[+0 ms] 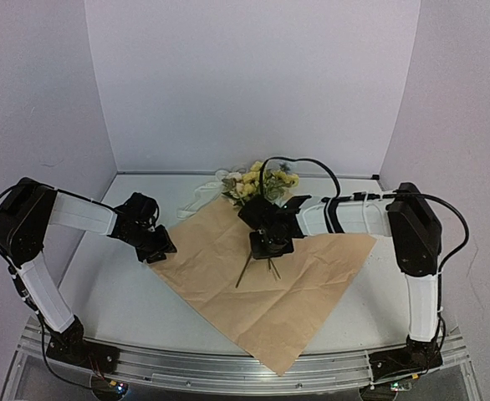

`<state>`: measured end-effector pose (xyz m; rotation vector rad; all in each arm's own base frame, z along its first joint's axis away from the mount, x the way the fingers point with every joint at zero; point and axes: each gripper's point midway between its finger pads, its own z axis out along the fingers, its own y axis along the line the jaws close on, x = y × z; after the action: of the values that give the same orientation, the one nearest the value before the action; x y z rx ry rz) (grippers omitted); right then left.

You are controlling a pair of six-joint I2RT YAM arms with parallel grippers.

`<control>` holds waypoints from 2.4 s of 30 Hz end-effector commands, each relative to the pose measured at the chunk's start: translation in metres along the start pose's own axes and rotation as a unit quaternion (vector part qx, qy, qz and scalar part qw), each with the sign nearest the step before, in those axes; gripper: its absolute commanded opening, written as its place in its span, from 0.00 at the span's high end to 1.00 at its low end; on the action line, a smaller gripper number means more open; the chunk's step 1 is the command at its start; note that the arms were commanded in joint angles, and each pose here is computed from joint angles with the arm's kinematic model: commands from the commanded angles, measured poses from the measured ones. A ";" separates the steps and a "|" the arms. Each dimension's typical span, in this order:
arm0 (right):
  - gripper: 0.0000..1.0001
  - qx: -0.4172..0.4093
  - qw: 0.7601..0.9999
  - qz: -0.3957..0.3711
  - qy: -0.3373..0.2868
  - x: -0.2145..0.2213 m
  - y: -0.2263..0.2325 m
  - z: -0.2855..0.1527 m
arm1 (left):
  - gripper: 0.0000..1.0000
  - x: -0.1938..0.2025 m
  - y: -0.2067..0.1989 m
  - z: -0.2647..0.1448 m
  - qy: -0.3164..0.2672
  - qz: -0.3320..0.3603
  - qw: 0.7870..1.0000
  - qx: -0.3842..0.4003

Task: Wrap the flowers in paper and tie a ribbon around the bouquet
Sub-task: Adjust the fake flower on the flattened wrapping paper.

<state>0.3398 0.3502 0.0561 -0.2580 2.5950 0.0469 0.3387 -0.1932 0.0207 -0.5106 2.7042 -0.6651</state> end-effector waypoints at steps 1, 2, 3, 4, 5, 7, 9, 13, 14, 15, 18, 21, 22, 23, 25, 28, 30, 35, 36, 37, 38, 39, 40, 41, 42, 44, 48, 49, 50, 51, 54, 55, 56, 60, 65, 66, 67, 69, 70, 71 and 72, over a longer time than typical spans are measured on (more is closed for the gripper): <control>1.00 0.008 0.989 0.005 -0.147 -0.074 -0.019 -0.086 | 0.59 0.001 0.010 0.006 0.008 -0.001 1.000 -0.015; 1.00 0.010 0.987 0.010 -0.162 -0.081 -0.022 -0.097 | 0.59 0.001 0.010 0.006 0.008 -0.001 1.000 -0.015; 1.00 0.013 0.984 0.015 -0.176 -0.088 -0.026 -0.107 | 0.59 0.001 0.010 0.006 0.008 -0.001 1.000 -0.015; 1.00 0.017 0.982 0.022 -0.188 -0.092 -0.031 -0.117 | 0.59 0.001 0.010 0.007 0.008 0.000 1.000 -0.015; 1.00 0.021 0.979 0.033 -0.199 -0.097 -0.037 -0.126 | 0.59 0.001 0.010 0.007 0.008 0.000 1.000 -0.015; 1.00 0.035 0.977 0.049 -0.206 -0.097 -0.048 -0.138 | 0.59 0.000 0.010 0.008 0.008 -0.001 1.000 -0.013; 1.00 0.045 0.975 0.070 -0.204 -0.094 -0.058 -0.145 | 0.59 0.000 0.009 0.008 0.009 -0.002 1.000 -0.011; 1.00 0.039 0.983 0.074 -0.165 -0.072 -0.059 -0.135 | 0.58 0.000 0.007 0.009 0.010 -0.003 1.000 -0.005; 1.00 0.038 0.985 0.070 -0.153 -0.064 -0.057 -0.129 | 0.58 0.000 0.006 0.010 0.011 -0.003 1.000 -0.004; 1.00 0.039 0.988 0.063 -0.138 -0.055 -0.056 -0.119 | 0.58 0.001 0.006 0.009 0.011 -0.003 1.000 -0.004; 1.00 0.026 0.994 0.037 -0.099 -0.030 -0.045 -0.089 | 0.58 0.001 0.006 0.009 0.012 -0.003 1.000 -0.004; 1.00 0.031 0.996 0.020 -0.082 -0.011 -0.043 -0.065 | 0.58 0.001 0.007 0.008 0.011 -0.001 1.000 -0.005; 1.00 0.039 0.996 0.011 -0.074 -0.002 -0.045 -0.055 | 0.58 0.000 0.006 0.008 0.010 -0.001 1.000 -0.005; 1.00 0.046 0.997 0.004 -0.069 0.003 -0.047 -0.047 | 0.58 0.000 0.006 0.007 0.009 -0.002 1.000 -0.004; 1.00 0.047 0.997 -0.012 -0.052 0.015 -0.044 -0.030 | 0.58 0.000 0.005 0.007 0.010 -0.002 1.000 -0.004; 1.00 0.034 0.999 -0.029 -0.021 0.029 -0.034 -0.011 | 0.58 -0.001 0.004 0.007 0.010 0.000 1.000 -0.004; 0.90 0.025 0.999 -0.033 -0.001 0.038 -0.029 -0.002 | 0.58 -0.001 0.005 0.007 0.009 0.000 1.000 -0.006; 0.51 -0.001 1.000 -0.023 -0.008 0.027 -0.018 -0.012 | 0.57 0.000 0.005 0.007 0.010 0.001 1.000 -0.006; 0.50 -0.006 1.000 -0.021 -0.014 0.020 -0.015 -0.016 | 0.57 0.000 0.006 0.007 0.011 0.000 1.000 -0.006; 0.49 -0.010 1.000 -0.021 -0.018 0.015 -0.013 -0.020 | 0.57 0.000 0.006 0.007 0.011 0.000 1.000 -0.006; 0.48 -0.012 1.000 -0.022 -0.018 0.011 -0.011 -0.022 | 0.57 0.000 0.006 0.007 0.010 0.000 1.000 -0.005; 0.48 -0.019 0.999 -0.020 -0.020 0.003 -0.007 -0.024 | 0.57 0.000 0.005 0.006 0.010 0.000 1.000 -0.004; 0.48 -0.026 0.999 -0.021 -0.022 -0.004 -0.001 -0.025 | 0.56 0.000 0.005 0.006 0.010 0.000 1.000 -0.004; 0.49 -0.027 0.999 -0.025 -0.020 -0.009 0.003 -0.022 | 0.56 0.000 0.005 0.006 0.010 -0.001 1.000 -0.004; 0.51 -0.027 0.999 -0.029 -0.018 -0.013 0.007 -0.018 | 0.56 0.000 0.005 0.006 0.010 -0.002 1.000 -0.004; 0.56 -0.027 0.999 -0.038 -0.009 -0.018 0.014 -0.006 | 0.56 0.000 0.004 0.006 0.009 -0.001 1.000 -0.002; 0.59 -0.028 0.999 -0.041 0.012 -0.024 0.022 0.022 | 0.56 0.000 0.003 0.004 0.010 0.000 1.000 -0.001; 0.60 -0.026 0.999 -0.041 0.014 -0.024 0.021 0.026 | 0.56 -0.001 0.003 0.004 0.009 0.000 1.000 -0.001; 0.61 -0.024 0.999 -0.039 0.015 -0.027 0.019 0.031 | 0.56 0.000 0.003 0.004 0.010 0.001 1.000 -0.002; 0.61 -0.022 0.999 -0.036 0.016 -0.028 0.017 0.034 | 0.56 0.000 0.003 0.003 0.010 0.002 1.000 -0.002; 0.62 -0.015 0.999 -0.033 0.021 -0.030 0.011 0.043 | 0.56 0.000 0.004 0.002 0.008 0.001 1.000 -0.004; 0.62 -0.014 0.999 -0.034 0.023 -0.029 0.010 0.045 | 0.56 0.000 0.005 0.002 0.009 0.001 1.000 -0.005; 0.62 -0.013 0.999 -0.034 0.024 -0.029 0.010 0.048 | 0.56 0.000 0.005 0.002 0.008 0.001 1.000 -0.005; 0.63 -0.011 0.999 -0.038 0.028 -0.028 0.011 0.052 | 0.56 -0.001 0.005 0.001 0.007 0.000 1.000 -0.006; 0.78 -0.021 0.998 -0.036 0.041 -0.028 0.017 0.052 | 0.56 -0.002 0.002 0.000 0.008 0.000 1.000 -0.004; 0.83 -0.025 0.998 -0.034 0.044 -0.027 0.018 0.051 | 0.56 -0.003 0.002 0.000 0.007 0.001 1.000 -0.004; 0.88 -0.028 0.998 -0.033 0.045 -0.027 0.019 0.050 | 0.56 -0.004 0.001 -0.001 0.006 0.001 1.000 -0.004; 0.96 -0.032 0.998 -0.031 0.043 -0.030 0.020 0.046 | 0.56 -0.005 0.000 -0.001 0.006 0.003 1.000 -0.005; 0.99 -0.033 0.998 -0.031 0.039 -0.032 0.020 0.043 | 0.56 -0.005 0.000 -0.001 0.005 0.003 1.000 -0.005; 1.00 -0.036 0.998 -0.030 0.033 -0.037 0.020 0.038 | 0.56 -0.005 0.000 -0.001 0.005 0.003 1.000 -0.005; 1.00 -0.038 0.999 -0.029 0.025 -0.043 0.021 0.031 | 0.56 -0.006 -0.001 -0.002 0.005 0.004 1.000 -0.005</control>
<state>0.3820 0.3731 0.0196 -0.3794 2.6800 0.0756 0.3429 -0.1957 0.0221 -0.5080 2.6978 -0.6989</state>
